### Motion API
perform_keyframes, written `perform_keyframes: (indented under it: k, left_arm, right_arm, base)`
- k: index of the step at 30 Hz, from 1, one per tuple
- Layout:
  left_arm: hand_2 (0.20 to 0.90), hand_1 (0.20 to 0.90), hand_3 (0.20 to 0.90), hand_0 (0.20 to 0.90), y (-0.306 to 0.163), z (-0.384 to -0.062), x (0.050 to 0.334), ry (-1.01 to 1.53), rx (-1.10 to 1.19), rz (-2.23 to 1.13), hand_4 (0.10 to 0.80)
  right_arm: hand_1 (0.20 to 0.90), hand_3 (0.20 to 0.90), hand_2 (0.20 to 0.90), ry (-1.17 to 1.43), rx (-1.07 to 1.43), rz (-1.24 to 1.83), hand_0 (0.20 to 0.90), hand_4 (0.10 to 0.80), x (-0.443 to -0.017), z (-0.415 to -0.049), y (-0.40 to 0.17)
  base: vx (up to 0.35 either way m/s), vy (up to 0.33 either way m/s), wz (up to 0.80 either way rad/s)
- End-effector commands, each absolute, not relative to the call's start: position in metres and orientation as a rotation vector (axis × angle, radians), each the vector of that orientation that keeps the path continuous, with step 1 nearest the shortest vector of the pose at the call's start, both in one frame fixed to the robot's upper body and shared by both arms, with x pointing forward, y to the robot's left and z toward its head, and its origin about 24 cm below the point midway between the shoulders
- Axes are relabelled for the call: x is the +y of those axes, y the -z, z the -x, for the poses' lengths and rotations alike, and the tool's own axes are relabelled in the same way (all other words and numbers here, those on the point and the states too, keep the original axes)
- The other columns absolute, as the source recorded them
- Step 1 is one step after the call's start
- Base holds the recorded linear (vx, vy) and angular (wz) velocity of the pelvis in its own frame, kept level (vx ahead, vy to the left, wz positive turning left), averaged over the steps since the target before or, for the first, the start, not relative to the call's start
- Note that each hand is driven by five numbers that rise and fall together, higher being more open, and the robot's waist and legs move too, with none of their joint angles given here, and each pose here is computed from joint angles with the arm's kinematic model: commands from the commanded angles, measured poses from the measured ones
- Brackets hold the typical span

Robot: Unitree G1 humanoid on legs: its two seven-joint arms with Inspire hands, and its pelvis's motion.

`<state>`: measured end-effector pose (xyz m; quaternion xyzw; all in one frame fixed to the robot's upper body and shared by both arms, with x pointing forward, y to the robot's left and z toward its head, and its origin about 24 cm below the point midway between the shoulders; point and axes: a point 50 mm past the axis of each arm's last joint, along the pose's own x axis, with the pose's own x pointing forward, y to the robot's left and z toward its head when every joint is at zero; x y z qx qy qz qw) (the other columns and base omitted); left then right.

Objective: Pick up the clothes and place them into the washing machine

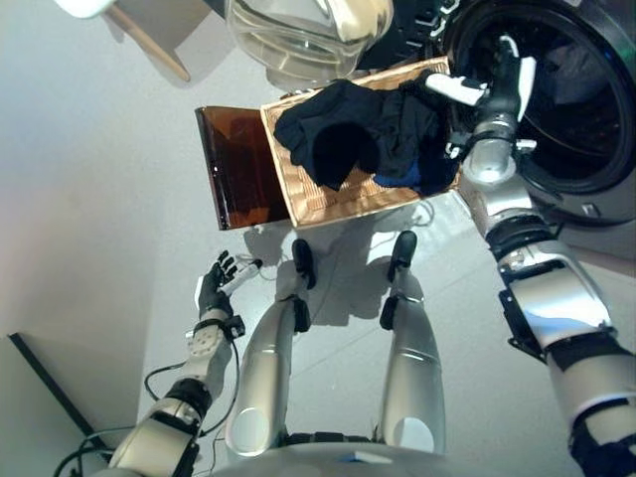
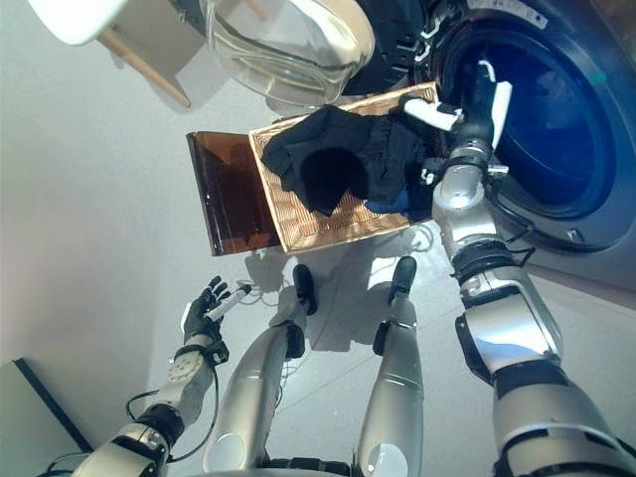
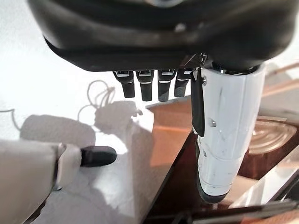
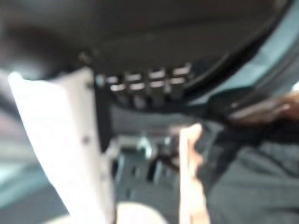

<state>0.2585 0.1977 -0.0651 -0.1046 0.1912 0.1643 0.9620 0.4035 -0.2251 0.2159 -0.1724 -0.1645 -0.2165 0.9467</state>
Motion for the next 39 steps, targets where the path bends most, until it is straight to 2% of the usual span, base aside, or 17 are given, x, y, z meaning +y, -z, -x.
perform_keyframes:
  k: [1,11,13,14,20,22,30,39]
  left_arm:
    - [0.900,0.900,0.900,0.900,0.072,-0.237,0.222,-0.426,0.376,0.166,0.800]
    - [0.900,0.900,0.900,0.900,0.067,-0.242,0.222,-0.410,0.351,0.153,0.800]
    - [0.900,0.900,0.900,0.900,0.066,-0.243,0.222,-0.394,0.339,0.137,0.800]
    - [0.900,0.900,0.900,0.900,0.066,-0.244,0.222,-0.394,0.339,0.139,0.800]
    - [0.900,0.900,0.900,0.900,0.067,-0.243,0.223,-0.376,0.352,0.133,0.800]
    - [0.900,0.900,0.900,0.900,0.070,-0.243,0.222,-0.374,0.369,0.134,0.800]
    - [0.900,0.900,0.900,0.900,0.071,-0.245,0.218,-0.371,0.378,0.147,0.800]
    - [0.900,0.900,0.900,0.900,0.070,-0.247,0.214,-0.381,0.374,0.160,0.800]
  right_arm:
    - [0.900,0.900,0.900,0.431,-0.568,0.554,0.900,0.800,-0.220,-0.396,-0.266]
    - [0.900,0.900,0.900,0.457,-0.618,1.108,0.900,0.800,-0.223,-0.393,-0.273]
    - [0.900,0.900,0.900,0.487,-0.596,1.412,0.900,0.800,-0.235,-0.392,-0.269]
    - [0.900,0.900,0.900,0.486,-0.597,1.413,0.900,0.800,-0.235,-0.392,-0.269]
    - [0.900,0.900,0.900,0.406,-0.546,2.064,0.900,0.800,-0.244,-0.394,-0.261]
    - [0.900,0.900,0.900,0.362,-0.522,2.158,0.900,0.800,-0.243,-0.395,-0.254]
    - [0.900,0.900,0.900,0.254,-0.545,2.276,0.900,0.800,-0.223,-0.401,-0.243]
    - [0.900,0.900,0.900,0.207,-0.637,2.100,0.900,0.800,-0.184,-0.405,-0.236]
  base:
    - [0.000,0.000,0.00]
    - [0.000,0.000,0.00]
    - [0.000,0.000,0.00]
    - [0.000,0.000,0.00]
    - [-0.015,0.001,0.00]
    - [-0.046,0.002,0.00]
    - [-0.011,0.001,0.00]
    - [0.000,-0.001,0.00]
